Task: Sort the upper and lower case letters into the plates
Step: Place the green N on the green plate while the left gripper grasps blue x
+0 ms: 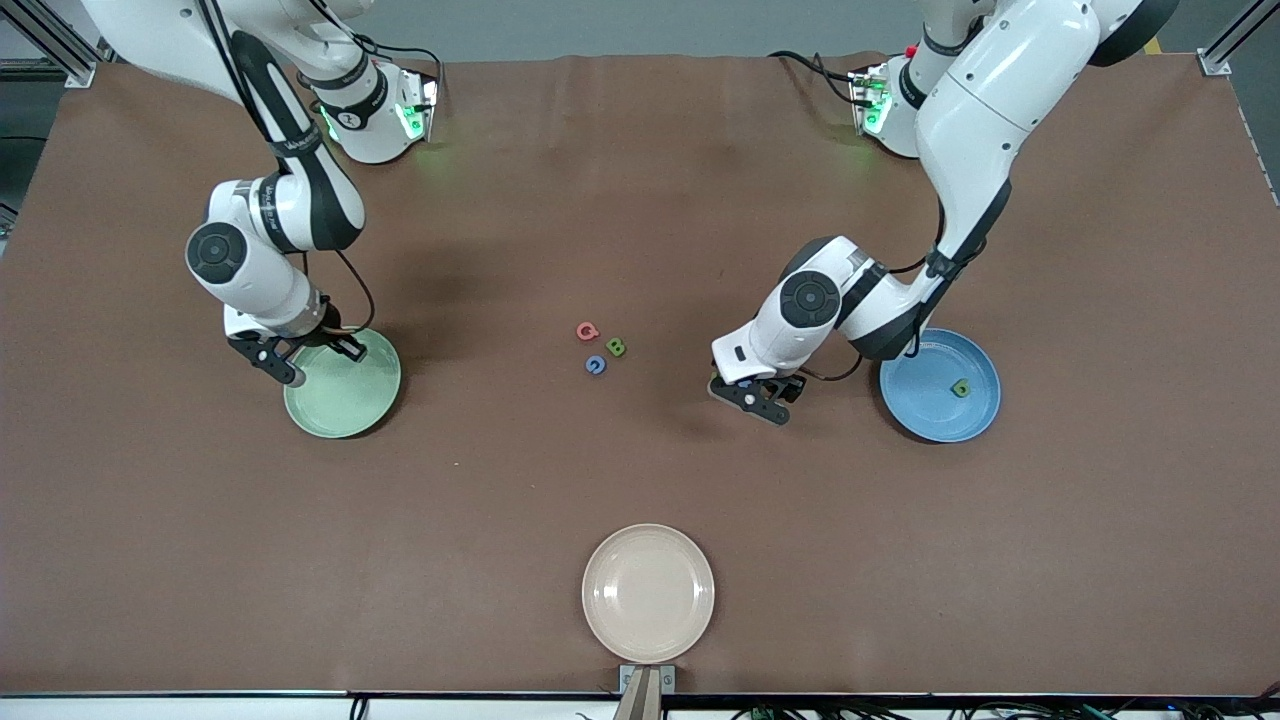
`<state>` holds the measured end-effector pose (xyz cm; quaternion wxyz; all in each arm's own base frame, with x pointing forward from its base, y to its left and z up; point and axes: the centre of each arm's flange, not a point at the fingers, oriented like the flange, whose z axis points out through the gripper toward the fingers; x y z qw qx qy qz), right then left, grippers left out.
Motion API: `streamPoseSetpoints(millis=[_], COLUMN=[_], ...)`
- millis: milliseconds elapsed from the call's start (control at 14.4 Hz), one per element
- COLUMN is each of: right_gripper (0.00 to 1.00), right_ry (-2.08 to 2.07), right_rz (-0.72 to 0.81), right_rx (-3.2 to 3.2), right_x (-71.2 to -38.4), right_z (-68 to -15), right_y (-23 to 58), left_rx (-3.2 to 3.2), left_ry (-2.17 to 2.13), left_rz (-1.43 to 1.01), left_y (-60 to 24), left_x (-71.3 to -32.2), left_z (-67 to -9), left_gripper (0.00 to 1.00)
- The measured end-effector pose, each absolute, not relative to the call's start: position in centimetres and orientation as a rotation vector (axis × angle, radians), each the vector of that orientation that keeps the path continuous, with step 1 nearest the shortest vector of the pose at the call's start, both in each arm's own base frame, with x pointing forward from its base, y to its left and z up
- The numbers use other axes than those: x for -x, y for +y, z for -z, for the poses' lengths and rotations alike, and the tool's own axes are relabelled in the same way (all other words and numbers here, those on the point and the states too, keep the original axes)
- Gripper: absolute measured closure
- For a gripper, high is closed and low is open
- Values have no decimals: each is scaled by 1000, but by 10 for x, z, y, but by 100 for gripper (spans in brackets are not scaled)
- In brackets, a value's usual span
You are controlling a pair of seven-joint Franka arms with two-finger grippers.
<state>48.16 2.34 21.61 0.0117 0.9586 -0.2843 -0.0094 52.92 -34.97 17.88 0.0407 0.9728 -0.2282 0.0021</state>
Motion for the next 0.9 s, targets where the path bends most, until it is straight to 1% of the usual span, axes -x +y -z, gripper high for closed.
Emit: streamPoseSetpoints(millis=[69,139,208,347,417,486,556,625,694,764,833,903], right_gripper=[67,67,67,67,67,62,54,42,33,25,16,4], right_ry=[-879,-875,-873,-864,-860,-858,-857,-855,-852,-846,-839,-831], right_rz=[35,41,39,45,53,58,54,46,49,80,131,186], right_rx=[-2990,-2990,-2991,-2993,-2993,-2993,-2994,-2996,-2997,-2990,-2978,-2966], right_x=[-480,-479,-479,-478,-477,-476,-477,-480,-485,-493,-503,-515], right_z=[-212,-208,-204,-192,-186,-183,-182,-185,-188,-195,-207,-223], right_y=[17,14,13,16,17,18,18,19,19,21,23,27], left_rx=[-2984,-2986,-2987,-2989,-2989,-2991,-2992,-2992,-2993,-2994,-2996,-3000], left_ry=[-679,-669,-661,-655,-655,-654,-654,-653,-654,-653,-648,-635], left_rz=[-4,-2,-1,3,4,3,1,1,-1,-1,-4,-4], left_y=[-350,-350,-350,-350,-349,-349,-348,-348,-348,-348,-347,-347], left_x=[-529,-529,-529,-529,-529,-529,-530,-530,-531,-531,-531,-532], left_z=[-178,-177,-177,-176,-175,-175,-175,-175,-175,-175,-176,-176], left_gripper=[15,22,22,30,31,39,44,44,48,48,54,59])
